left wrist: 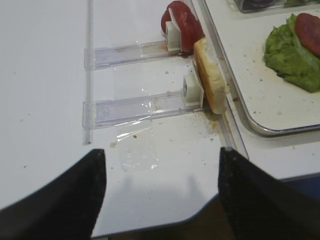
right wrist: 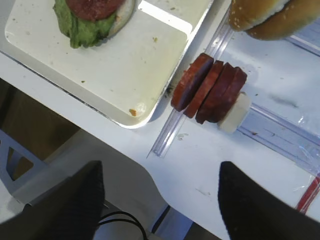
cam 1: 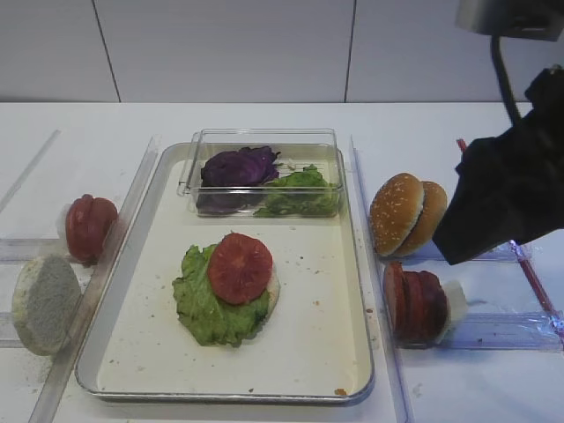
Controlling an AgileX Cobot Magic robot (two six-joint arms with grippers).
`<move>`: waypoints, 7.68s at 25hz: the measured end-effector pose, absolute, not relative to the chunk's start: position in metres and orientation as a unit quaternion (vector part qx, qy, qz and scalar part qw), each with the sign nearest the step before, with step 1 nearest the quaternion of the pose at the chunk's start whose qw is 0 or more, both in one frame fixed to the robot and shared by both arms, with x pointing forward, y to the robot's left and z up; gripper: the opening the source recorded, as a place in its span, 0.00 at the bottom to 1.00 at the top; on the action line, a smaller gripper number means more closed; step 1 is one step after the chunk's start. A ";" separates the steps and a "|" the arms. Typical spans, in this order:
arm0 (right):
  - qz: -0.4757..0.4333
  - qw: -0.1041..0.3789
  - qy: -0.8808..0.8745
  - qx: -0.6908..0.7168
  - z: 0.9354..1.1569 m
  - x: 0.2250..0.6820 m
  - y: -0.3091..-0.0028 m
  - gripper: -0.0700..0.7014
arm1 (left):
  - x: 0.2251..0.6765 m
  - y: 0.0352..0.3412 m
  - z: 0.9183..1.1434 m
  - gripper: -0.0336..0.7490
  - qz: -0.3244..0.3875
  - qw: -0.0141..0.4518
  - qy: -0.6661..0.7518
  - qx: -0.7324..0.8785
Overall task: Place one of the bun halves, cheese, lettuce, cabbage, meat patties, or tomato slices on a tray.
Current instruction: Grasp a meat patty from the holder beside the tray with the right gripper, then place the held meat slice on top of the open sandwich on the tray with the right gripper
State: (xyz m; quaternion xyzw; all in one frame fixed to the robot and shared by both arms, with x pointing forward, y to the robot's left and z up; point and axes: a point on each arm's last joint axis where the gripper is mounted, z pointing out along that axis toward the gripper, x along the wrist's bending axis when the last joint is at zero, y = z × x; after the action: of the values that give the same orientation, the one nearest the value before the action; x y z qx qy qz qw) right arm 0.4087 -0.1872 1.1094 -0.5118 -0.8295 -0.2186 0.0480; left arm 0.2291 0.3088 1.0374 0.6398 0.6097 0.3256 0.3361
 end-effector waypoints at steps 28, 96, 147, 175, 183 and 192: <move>-0.118 0.086 -0.814 -0.562 1.070 0.435 -0.149 0.74 | 0.229 0.309 1.037 0.60 0.326 0.336 0.610 0.640; -0.049 0.065 -0.764 -0.640 1.013 0.491 -0.124 0.47 | 0.229 0.309 1.037 0.60 0.326 0.336 0.610 0.640; -0.086 0.080 -0.798 -0.591 1.046 0.496 -0.115 0.20 | 0.229 0.309 1.037 0.60 0.326 0.336 0.610 0.640; -0.218 0.115 -0.795 -0.554 1.042 0.501 -0.094 0.20 | 0.229 0.309 1.037 0.60 0.326 0.336 0.610 0.640; -0.243 0.131 -0.791 -0.546 1.045 0.501 -0.089 0.20 | 0.229 0.309 1.037 0.60 0.326 0.336 0.610 0.640; -0.266 0.157 -0.786 -0.535 1.043 0.497 -0.085 0.20 | 0.229 0.309 1.037 0.60 0.326 0.336 0.610 0.640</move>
State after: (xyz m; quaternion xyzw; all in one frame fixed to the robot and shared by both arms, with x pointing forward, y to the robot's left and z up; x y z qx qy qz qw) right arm 0.4972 -0.0851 1.0428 -0.5349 -0.7863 -0.2661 0.1575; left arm 0.2291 0.3088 1.0374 0.6398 0.6097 0.3256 0.3361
